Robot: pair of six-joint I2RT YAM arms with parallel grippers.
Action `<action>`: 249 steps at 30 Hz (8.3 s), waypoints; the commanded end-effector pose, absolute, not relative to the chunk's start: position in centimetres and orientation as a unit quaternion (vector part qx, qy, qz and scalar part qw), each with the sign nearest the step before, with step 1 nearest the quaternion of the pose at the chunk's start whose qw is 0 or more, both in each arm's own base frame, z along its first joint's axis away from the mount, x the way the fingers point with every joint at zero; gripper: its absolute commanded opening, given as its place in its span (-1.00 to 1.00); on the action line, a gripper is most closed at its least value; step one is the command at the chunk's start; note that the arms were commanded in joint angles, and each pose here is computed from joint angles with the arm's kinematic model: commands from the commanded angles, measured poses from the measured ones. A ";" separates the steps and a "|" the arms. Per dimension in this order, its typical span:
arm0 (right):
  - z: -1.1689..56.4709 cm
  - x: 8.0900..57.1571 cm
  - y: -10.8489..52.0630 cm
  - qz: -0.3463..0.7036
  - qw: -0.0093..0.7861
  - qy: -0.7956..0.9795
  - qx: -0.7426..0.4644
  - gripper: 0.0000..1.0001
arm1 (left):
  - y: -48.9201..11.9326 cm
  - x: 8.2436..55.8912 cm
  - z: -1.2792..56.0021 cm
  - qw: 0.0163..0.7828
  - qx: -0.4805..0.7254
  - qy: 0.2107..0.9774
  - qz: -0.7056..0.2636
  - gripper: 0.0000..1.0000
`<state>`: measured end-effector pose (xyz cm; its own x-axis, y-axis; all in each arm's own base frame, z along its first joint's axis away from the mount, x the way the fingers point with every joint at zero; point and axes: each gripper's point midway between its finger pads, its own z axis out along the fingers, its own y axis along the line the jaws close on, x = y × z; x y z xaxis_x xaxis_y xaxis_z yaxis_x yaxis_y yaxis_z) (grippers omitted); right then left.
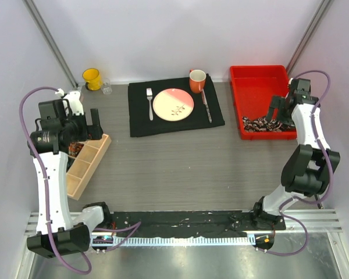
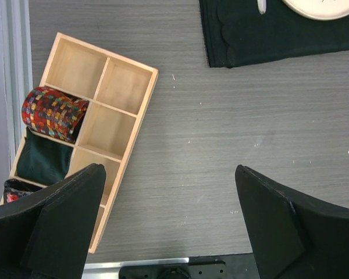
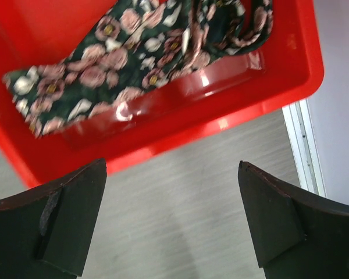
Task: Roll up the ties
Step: Pick up the tie from the bin, then tie the tie at the center of the board, then flatten out the tie at the center of the board.
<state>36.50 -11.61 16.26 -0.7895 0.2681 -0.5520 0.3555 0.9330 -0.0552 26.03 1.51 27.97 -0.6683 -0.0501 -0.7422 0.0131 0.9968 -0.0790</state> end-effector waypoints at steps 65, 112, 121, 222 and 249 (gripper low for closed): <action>54.0 29.8 8.6 0.341 0.666 0.648 -0.146 -0.99 | -2.3 26.8 33.8 0.526 0.098 0.838 -0.107 0.94; 27.0 25.6 17.0 0.192 0.386 0.827 -0.361 0.82 | -3.1 25.9 26.6 0.428 0.154 0.880 -0.138 0.99; 16.5 22.9 4.2 0.070 0.221 0.930 -0.285 0.41 | -11.8 27.0 26.9 0.413 0.322 0.813 -0.255 0.82; 1.7 23.8 -10.6 -0.085 0.069 0.952 -0.284 -0.24 | -20.1 25.5 3.8 0.172 0.688 0.696 -0.111 0.45; 4.1 26.4 -17.5 -0.167 0.098 0.944 -0.266 -0.20 | -23.3 26.6 13.5 0.283 0.603 0.734 -0.129 0.92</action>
<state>24.00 -14.78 1.95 -0.8384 -0.5450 -0.0121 -0.5207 0.8072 -0.2780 25.33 -22.47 5.52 -0.1044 0.9060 -0.4102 0.9886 0.1394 0.0563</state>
